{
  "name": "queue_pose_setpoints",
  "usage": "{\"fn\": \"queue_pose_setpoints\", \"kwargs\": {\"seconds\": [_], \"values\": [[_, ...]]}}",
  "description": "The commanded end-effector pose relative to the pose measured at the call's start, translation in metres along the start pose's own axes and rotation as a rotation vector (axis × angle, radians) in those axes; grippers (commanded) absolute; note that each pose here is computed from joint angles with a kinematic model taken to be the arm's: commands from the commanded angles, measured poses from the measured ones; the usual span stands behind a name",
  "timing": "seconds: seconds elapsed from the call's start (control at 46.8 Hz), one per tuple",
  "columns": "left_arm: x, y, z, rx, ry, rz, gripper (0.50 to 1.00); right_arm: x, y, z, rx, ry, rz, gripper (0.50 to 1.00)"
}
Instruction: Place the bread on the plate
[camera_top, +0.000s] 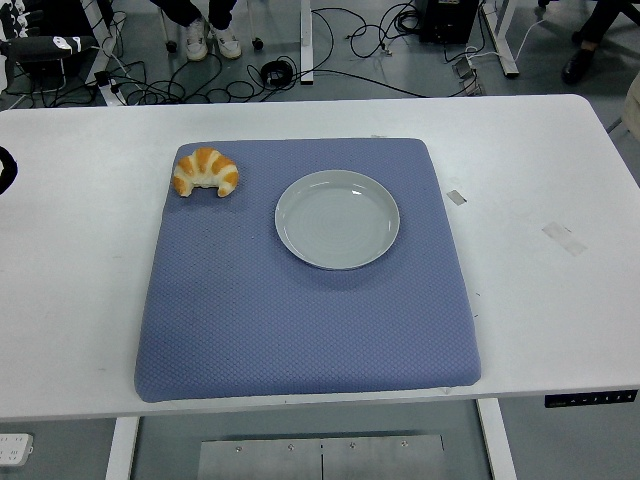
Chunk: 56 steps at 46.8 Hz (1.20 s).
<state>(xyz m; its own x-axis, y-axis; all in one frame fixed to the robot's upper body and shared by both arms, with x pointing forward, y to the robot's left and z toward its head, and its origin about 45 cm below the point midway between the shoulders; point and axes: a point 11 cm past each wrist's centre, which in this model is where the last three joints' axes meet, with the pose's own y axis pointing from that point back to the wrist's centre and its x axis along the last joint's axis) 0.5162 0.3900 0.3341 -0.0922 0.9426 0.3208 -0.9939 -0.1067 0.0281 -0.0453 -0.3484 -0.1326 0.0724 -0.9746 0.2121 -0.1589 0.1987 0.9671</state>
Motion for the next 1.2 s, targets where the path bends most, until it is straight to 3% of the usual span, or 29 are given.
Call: {"fn": "queue_pose_setpoints", "kwargs": {"seconds": [0.0, 0.534, 0.876, 1.175], "values": [[0.0, 0.0, 0.0, 0.001, -0.003, -0.002, 0.983, 0.0, 0.0, 0.0, 0.0, 0.0, 0.0, 1.0], [-0.004, -0.001, 0.003, -0.004, -0.022, -0.017, 0.983, 0.0, 0.0, 0.0, 0.0, 0.0, 0.0, 1.0], [-0.015, 0.0, -0.001, 0.015, -0.144, -0.047, 0.98, 0.0, 0.0, 0.0, 0.0, 0.0, 0.0, 1.0], [-0.038, -0.004, 0.012, -0.013, -0.259, -0.076, 0.978, 0.0, 0.0, 0.0, 0.0, 0.0, 0.0, 1.0]]}}
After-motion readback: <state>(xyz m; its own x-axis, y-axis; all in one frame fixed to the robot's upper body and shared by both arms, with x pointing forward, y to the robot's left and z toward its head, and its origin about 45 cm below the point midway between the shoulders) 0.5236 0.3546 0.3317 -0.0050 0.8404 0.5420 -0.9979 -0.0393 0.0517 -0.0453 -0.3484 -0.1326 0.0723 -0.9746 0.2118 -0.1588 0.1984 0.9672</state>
